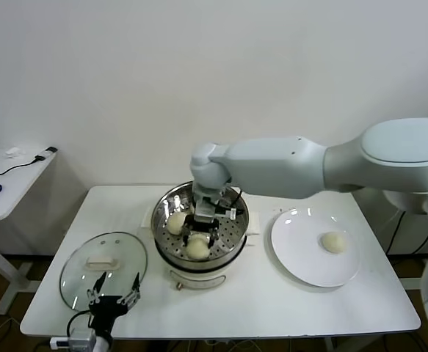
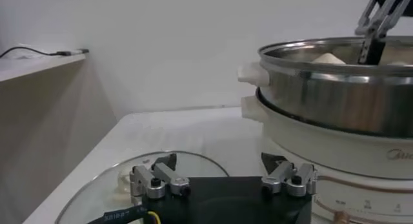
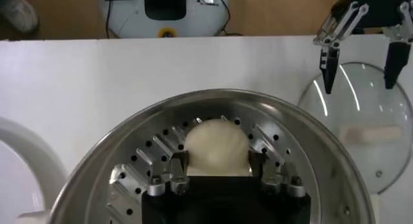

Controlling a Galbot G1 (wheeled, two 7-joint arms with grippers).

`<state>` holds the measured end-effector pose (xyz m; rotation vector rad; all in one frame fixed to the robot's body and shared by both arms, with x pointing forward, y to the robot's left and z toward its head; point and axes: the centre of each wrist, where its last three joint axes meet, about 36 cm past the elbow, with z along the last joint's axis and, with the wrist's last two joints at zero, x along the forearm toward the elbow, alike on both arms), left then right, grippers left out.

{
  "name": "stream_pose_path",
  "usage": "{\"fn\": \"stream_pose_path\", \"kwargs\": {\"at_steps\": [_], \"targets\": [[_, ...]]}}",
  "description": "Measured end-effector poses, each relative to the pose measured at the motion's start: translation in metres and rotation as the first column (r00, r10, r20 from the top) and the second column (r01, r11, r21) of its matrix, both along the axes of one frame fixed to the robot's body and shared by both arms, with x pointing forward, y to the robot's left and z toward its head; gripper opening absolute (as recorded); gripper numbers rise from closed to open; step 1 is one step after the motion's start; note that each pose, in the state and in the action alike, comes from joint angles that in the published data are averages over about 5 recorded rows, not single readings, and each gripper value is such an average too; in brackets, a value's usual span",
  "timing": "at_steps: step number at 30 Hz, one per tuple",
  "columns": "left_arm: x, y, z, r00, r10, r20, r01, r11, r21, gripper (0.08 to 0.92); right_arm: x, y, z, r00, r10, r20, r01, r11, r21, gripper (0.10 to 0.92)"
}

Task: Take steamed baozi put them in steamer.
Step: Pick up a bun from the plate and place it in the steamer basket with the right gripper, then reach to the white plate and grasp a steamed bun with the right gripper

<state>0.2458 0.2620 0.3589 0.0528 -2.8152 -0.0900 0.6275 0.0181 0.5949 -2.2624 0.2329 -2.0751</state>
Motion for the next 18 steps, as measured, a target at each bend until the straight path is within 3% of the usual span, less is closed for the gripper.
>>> {"fn": "stream_pose_path", "kwargs": {"at_steps": [6, 13, 18], "targets": [[-0.001, -0.001, 0.003, 1.0, -0.002, 0.005, 0.002, 1.0, -0.001, 0.823, 0.003, 0.0, 0.003, 1.0, 0.013, -0.013, -0.012, 1.0, 0.018, 0.814], [-0.001, -0.001, 0.005, 1.0, -0.004, 0.008, 0.004, 1.0, -0.002, 0.823, 0.017, -0.025, 0.041, 0.998, -0.056, -0.017, 0.057, 0.997, 0.047, 0.823], [-0.001, -0.003, 0.006, 0.9999, -0.008, 0.013, 0.008, 1.0, -0.004, 0.823, 0.039, -0.086, 0.083, 0.969, -0.248, -0.009, 0.248, 0.967, 0.066, 0.823]]}}
